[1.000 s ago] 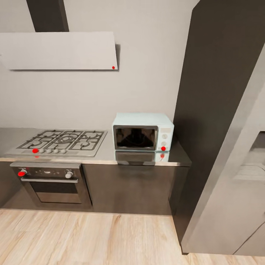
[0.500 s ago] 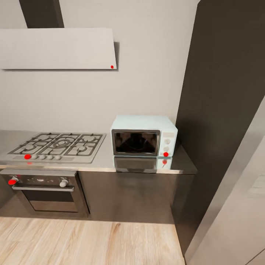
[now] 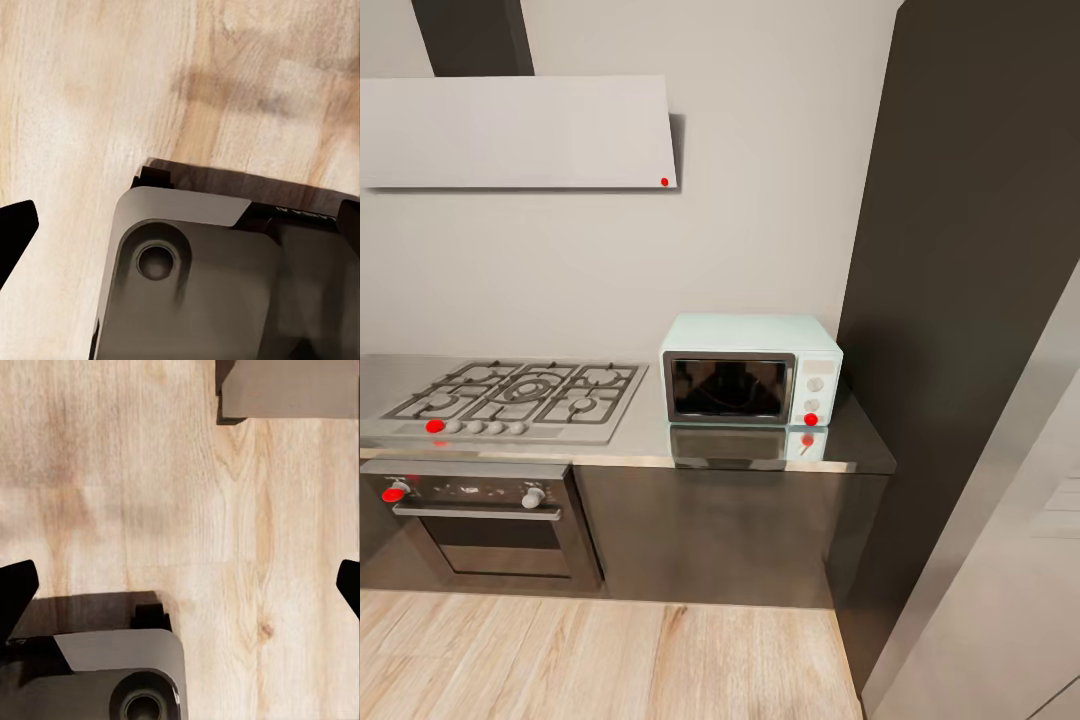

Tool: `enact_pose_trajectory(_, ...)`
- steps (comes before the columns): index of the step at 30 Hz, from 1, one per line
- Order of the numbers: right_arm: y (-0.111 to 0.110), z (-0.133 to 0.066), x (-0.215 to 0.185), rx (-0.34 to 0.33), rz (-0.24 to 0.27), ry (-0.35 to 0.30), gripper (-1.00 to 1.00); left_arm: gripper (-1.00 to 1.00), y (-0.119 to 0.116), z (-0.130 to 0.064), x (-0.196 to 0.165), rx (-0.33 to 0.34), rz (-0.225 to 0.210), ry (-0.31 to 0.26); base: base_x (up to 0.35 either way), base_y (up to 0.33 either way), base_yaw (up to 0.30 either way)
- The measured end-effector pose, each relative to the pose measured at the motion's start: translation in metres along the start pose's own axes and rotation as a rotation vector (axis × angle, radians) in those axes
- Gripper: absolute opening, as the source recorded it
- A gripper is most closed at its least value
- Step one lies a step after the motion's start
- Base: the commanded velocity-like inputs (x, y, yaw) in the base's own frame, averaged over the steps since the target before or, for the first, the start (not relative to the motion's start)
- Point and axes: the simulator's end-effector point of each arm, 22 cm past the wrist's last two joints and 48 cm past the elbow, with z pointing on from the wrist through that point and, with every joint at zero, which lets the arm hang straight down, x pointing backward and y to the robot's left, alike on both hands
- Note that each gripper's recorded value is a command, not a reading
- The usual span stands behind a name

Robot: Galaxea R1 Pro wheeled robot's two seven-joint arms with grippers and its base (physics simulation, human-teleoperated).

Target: In the kitchen, take the popcorn bag from the countertop, put it into the microwave, and heat it until the popcorn is cooked so the cooked popcorn ends up inside the bag.

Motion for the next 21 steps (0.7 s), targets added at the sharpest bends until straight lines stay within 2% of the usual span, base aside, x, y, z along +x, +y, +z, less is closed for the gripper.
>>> enact_pose_trajectory(2,0.008,-0.006,-0.023,-0.005,0.013,-0.009,1.00,1.00,0.000,0.000,0.000,0.000,0.000,0.000,0.000,0.000,0.000)
enact_pose_trajectory(4,0.014,-0.011,-0.029,-0.022,0.024,0.008,1.00,1.00,0.000,0.000,0.000,0.000,-0.001,0.000,0.000,0.000,0.000)
enact_pose_trajectory(7,0.029,-0.015,-0.059,-0.069,0.033,0.016,1.00,1.00,0.000,0.000,0.000,0.000,0.000,0.000,0.000,0.000,0.000)
enact_pose_trajectory(9,0.047,-0.019,-0.096,-0.110,0.003,-0.004,1.00,1.00,0.001,0.000,0.000,-0.001,0.000,-0.001,0.000,0.000,0.000)
enact_pose_trajectory(10,0.067,-0.026,-0.132,-0.142,-0.042,-0.022,1.00,1.00,0.001,0.000,0.000,-0.001,0.000,-0.001,0.000,0.000,0.000)
enact_pose_trajectory(11,0.076,-0.033,-0.165,-0.155,-0.062,-0.058,1.00,1.00,0.001,0.000,0.000,-0.001,0.000,-0.002,0.000,0.000,0.000)
enact_pose_trajectory(12,0.082,-0.037,-0.181,-0.162,-0.069,-0.076,1.00,1.00,0.001,0.000,-0.001,-0.001,0.000,-0.002,0.000,0.000,0.000)
enact_pose_trajectory(18,0.085,-0.064,-0.281,-0.167,-0.075,-0.188,1.00,1.00,0.000,0.000,0.000,0.000,0.000,-0.001,0.000,0.000,0.000)
enact_pose_trajectory(21,0.078,-0.084,-0.325,-0.165,-0.059,-0.231,1.00,1.00,0.000,0.000,-0.001,0.000,0.000,-0.003,0.000,0.000,0.000)
